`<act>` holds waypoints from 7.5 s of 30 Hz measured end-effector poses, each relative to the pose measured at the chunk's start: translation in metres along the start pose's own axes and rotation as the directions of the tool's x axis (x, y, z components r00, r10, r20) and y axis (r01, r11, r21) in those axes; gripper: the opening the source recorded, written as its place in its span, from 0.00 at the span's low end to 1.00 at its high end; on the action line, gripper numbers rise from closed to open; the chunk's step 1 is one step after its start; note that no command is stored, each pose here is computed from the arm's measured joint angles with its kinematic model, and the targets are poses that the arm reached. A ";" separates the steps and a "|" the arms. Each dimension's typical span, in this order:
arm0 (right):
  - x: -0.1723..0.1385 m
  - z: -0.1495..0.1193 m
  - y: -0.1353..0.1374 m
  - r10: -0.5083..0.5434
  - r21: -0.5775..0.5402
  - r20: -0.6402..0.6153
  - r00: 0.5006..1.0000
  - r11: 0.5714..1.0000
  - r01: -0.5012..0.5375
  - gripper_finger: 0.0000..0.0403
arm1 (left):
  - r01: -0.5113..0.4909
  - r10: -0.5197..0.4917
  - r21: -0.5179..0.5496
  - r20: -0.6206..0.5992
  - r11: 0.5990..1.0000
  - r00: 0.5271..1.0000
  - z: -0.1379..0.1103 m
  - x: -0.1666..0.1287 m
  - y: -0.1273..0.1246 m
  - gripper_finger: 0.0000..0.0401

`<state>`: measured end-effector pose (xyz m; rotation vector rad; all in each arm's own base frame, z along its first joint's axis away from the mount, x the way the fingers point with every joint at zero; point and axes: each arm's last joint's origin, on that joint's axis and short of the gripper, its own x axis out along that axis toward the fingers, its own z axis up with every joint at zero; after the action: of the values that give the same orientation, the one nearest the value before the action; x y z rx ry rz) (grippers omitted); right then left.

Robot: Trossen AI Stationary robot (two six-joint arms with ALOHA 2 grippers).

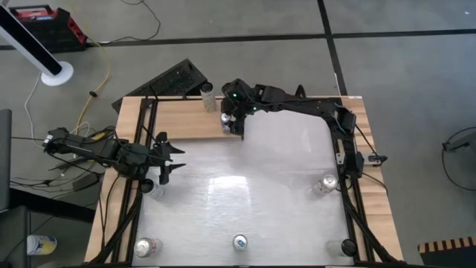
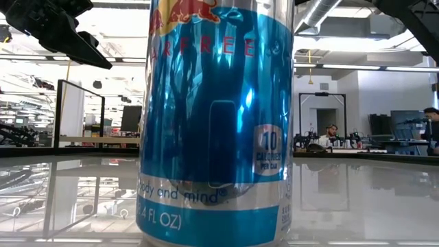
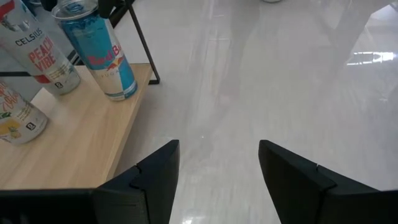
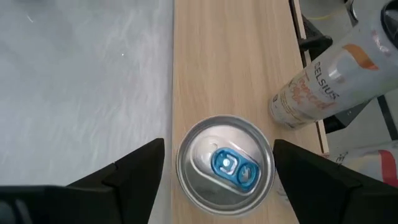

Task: Place canned beverage on shelf
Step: Put the top red bull soda can beside the tropical vibe soda can on the shelf

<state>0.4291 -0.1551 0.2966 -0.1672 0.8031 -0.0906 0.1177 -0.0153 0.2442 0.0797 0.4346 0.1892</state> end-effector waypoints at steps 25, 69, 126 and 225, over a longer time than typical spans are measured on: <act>-0.166 0.008 0.012 0.069 0.157 -0.189 0.980 0.987 -0.039 0.81 | -0.174 0.147 0.067 0.299 0.982 0.943 0.043 0.017 0.019 0.51; -0.136 -0.195 0.166 -0.264 0.102 0.468 0.843 0.964 0.245 0.81 | -0.143 0.141 -0.037 -0.044 0.989 0.989 0.086 0.175 0.146 0.76; -0.133 -0.196 0.166 -0.264 0.129 0.448 0.854 0.965 0.230 0.81 | -0.226 0.209 -0.176 -0.107 0.958 0.972 0.078 0.168 0.140 0.58; -0.130 -0.201 0.167 -0.258 0.175 0.417 0.871 0.964 0.201 0.81 | -0.592 0.561 -0.261 -0.190 0.763 0.806 0.013 0.060 0.214 0.57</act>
<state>0.1970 0.0046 0.2210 -0.1553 0.3212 -0.3187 0.1414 0.2054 0.2563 -0.1099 0.4672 0.8800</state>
